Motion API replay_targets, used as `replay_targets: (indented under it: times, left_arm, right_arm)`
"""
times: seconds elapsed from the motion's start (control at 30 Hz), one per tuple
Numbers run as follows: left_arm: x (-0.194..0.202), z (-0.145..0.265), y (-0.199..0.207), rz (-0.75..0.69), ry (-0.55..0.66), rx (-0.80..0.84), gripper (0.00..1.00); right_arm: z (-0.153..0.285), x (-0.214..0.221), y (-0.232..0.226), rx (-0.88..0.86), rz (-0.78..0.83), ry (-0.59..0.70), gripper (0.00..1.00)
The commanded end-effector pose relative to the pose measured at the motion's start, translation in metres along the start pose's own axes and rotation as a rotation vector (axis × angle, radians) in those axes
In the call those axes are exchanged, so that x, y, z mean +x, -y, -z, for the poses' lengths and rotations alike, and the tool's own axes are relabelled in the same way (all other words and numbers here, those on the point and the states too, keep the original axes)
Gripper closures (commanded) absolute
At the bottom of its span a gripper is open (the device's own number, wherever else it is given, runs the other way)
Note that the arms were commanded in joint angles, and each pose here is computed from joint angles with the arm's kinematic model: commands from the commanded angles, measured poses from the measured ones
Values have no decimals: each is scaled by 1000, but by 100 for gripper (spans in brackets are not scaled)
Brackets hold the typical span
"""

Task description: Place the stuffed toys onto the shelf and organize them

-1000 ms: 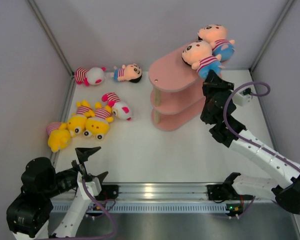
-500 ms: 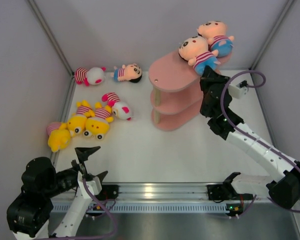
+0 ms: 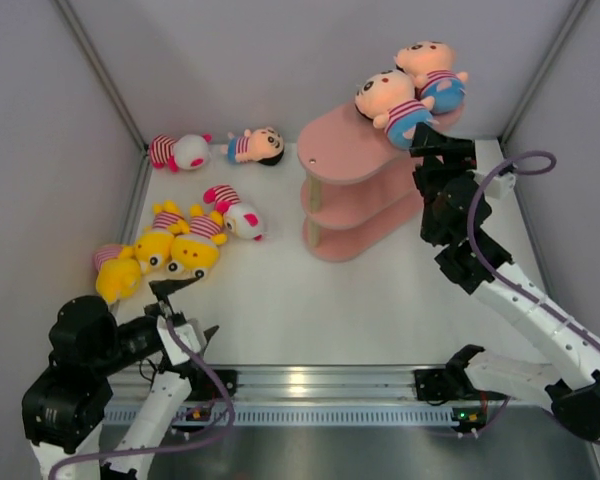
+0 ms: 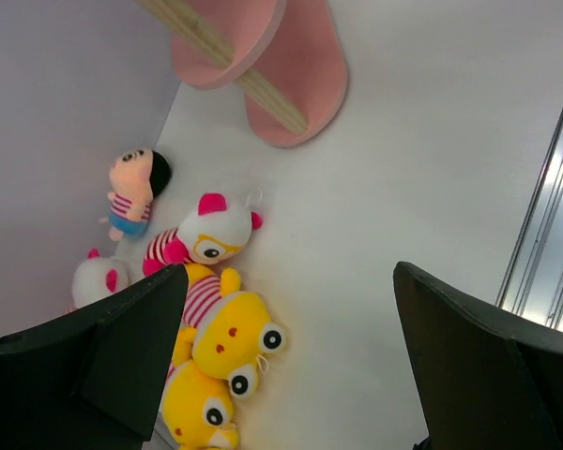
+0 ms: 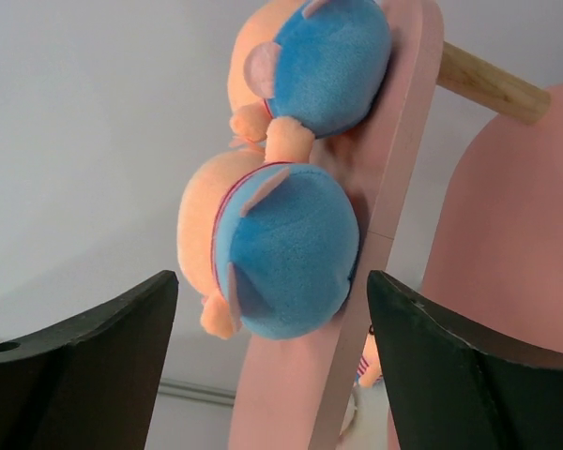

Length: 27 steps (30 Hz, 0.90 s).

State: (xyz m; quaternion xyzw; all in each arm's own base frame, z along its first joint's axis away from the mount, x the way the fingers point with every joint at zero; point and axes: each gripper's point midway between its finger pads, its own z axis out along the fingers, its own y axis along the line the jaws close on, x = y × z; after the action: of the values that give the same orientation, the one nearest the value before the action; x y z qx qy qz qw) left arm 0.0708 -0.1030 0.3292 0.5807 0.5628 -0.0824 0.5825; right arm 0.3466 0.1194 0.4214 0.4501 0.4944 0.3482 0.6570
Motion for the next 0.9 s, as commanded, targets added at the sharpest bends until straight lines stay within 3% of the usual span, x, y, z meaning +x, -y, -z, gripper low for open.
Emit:
replay_targets:
  times: [0.0, 0.13, 0.23, 0.37, 0.6, 0.7, 0.73, 0.77, 0.87]
  left_arm:
    - [11, -25, -51, 173, -59, -112, 3]
    - [47, -63, -89, 372, -179, -157, 15]
    - [72, -96, -106, 426, -238, -130, 25]
    - [110, -134, -153, 445, -295, -258, 30]
    - [174, -210, -249, 386, -309, -513, 26]
    - [193, -257, -279, 382, -272, -503, 22]
    - [222, -285, -273, 430, -310, -460, 21]
    - [210, -295, -301, 436, -265, -497, 20]
    - [238, -347, -316, 467, -246, -448, 17]
  right_arm:
    - [16, -20, -19, -81, 84, -43, 16]
    - [36, -14, -27, -160, 150, -162, 13]
    - [49, -14, -28, -203, 225, -219, 13]
    - [64, -28, -30, -261, 340, -234, 14]
    - [83, -38, -29, -345, 511, -265, 14]
    - [84, -37, -32, -392, 605, -264, 14]
    - [83, -38, -31, -399, 653, -255, 14]
    - [82, -39, -32, -406, 680, -246, 13]
    - [74, -40, -29, -396, 771, -218, 12]
